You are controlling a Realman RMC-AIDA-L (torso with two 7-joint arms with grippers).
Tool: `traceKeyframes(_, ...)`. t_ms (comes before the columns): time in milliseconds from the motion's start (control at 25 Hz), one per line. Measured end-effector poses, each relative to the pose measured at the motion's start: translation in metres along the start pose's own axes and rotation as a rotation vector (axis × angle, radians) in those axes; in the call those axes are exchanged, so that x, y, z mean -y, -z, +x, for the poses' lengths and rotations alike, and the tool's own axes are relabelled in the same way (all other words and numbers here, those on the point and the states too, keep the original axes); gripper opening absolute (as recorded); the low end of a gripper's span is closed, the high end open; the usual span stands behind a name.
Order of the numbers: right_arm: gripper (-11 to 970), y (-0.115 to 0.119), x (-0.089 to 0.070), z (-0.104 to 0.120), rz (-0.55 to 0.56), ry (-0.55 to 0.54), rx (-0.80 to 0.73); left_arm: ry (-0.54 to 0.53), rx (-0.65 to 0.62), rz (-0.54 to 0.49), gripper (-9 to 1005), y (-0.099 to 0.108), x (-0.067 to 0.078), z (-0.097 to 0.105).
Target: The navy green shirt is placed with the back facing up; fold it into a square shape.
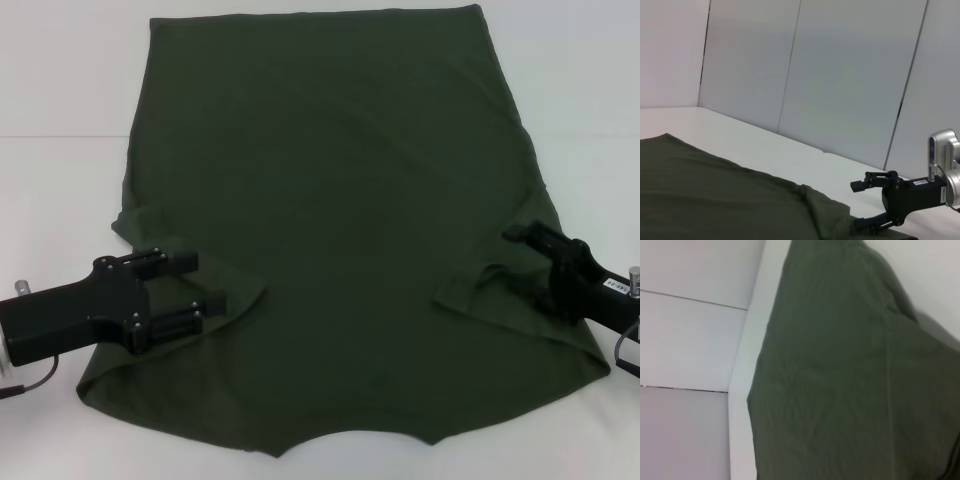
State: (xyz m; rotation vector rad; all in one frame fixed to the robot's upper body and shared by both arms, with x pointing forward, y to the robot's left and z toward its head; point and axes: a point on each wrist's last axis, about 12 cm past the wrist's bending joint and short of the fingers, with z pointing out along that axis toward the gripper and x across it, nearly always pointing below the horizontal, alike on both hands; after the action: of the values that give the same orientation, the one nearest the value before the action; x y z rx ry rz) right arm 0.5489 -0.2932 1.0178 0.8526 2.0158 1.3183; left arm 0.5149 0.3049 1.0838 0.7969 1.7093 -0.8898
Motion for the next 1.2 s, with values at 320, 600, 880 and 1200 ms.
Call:
traceKeyframes(320,938,0.0,0.001,-0.005,0.045,-0.03,-0.023,0.001,0.003,0.0,700,0.0,0.001,0.001)
traceKeyframes(600,926,-0.003,-0.003,-0.007,0.047,-0.024,-0.037,0.001,0.003,0.0,699,0.0,0.001,0.001)
traceKeyframes(880,914,-0.013,-0.012,-0.006,0.041,-0.003,-0.051,0.003,0.004,0.001,699,-0.001,0.001,0.001)
traceKeyframes(1200,901,-0.024,-0.016,-0.003,0.065,0.024,-0.06,0.009,0.003,-0.002,699,0.0,0.003,0.004)
